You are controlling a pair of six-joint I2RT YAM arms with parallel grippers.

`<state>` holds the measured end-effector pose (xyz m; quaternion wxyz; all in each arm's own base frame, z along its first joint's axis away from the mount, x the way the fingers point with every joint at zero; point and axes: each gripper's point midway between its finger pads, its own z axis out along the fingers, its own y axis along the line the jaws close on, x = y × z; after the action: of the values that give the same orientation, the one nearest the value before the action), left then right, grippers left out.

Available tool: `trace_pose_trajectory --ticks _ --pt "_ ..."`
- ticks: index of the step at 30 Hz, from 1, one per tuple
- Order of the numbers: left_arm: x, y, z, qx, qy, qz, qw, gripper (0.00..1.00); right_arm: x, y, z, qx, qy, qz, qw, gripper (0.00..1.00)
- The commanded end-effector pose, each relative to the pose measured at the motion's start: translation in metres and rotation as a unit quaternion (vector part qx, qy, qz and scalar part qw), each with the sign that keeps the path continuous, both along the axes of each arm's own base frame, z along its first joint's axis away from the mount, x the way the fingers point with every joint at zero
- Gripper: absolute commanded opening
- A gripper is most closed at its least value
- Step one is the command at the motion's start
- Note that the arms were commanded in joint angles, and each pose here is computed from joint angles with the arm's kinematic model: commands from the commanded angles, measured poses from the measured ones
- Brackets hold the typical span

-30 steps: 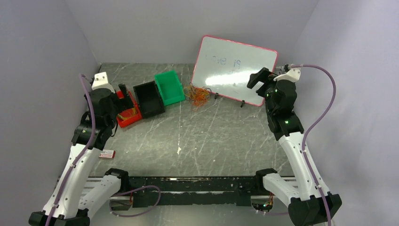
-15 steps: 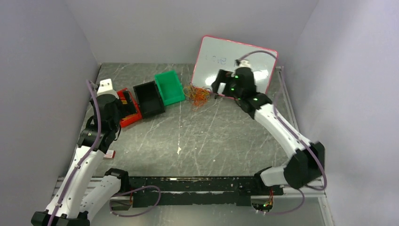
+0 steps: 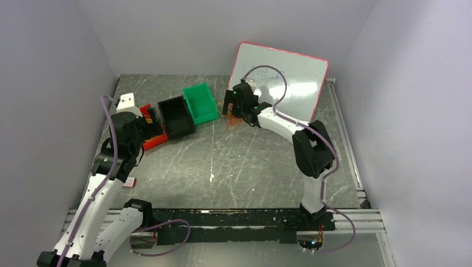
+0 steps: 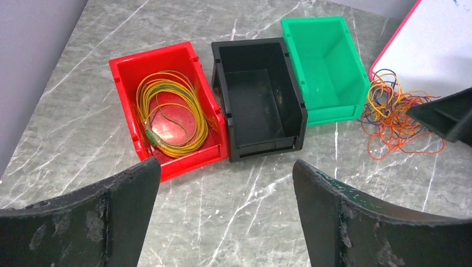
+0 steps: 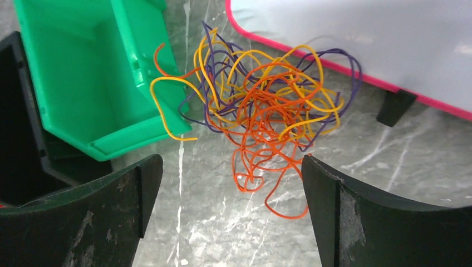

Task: Untangle the cables

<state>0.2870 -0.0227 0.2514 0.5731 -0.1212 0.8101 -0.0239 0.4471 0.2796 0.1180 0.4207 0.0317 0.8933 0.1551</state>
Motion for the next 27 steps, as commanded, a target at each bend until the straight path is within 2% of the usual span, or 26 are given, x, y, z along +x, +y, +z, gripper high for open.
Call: trace_pose_trajectory --ticks 1,14,17,23,27 --pt "0.004 -0.002 0.004 -0.009 -0.014 -0.006 1.000 0.93 0.016 0.011 -0.004 0.007 -0.007 -0.012 1.000 1.00" --pt "0.006 -0.001 0.000 -0.010 -0.005 -0.006 1.000 0.93 0.045 0.004 -0.067 -0.079 0.026 -0.048 0.995 1.00" --pt "0.007 -0.002 -0.002 -0.010 -0.003 -0.008 1.000 0.92 0.048 0.003 -0.079 -0.088 0.031 -0.055 0.994 0.96" --pt "0.007 -0.002 -0.003 -0.011 -0.001 -0.009 1.000 0.91 0.047 0.000 -0.086 -0.089 0.028 -0.058 0.994 0.63" --pt "0.008 -0.001 -0.003 -0.012 0.000 -0.010 1.000 0.91 0.042 -0.004 -0.070 -0.084 0.005 -0.050 0.995 0.39"
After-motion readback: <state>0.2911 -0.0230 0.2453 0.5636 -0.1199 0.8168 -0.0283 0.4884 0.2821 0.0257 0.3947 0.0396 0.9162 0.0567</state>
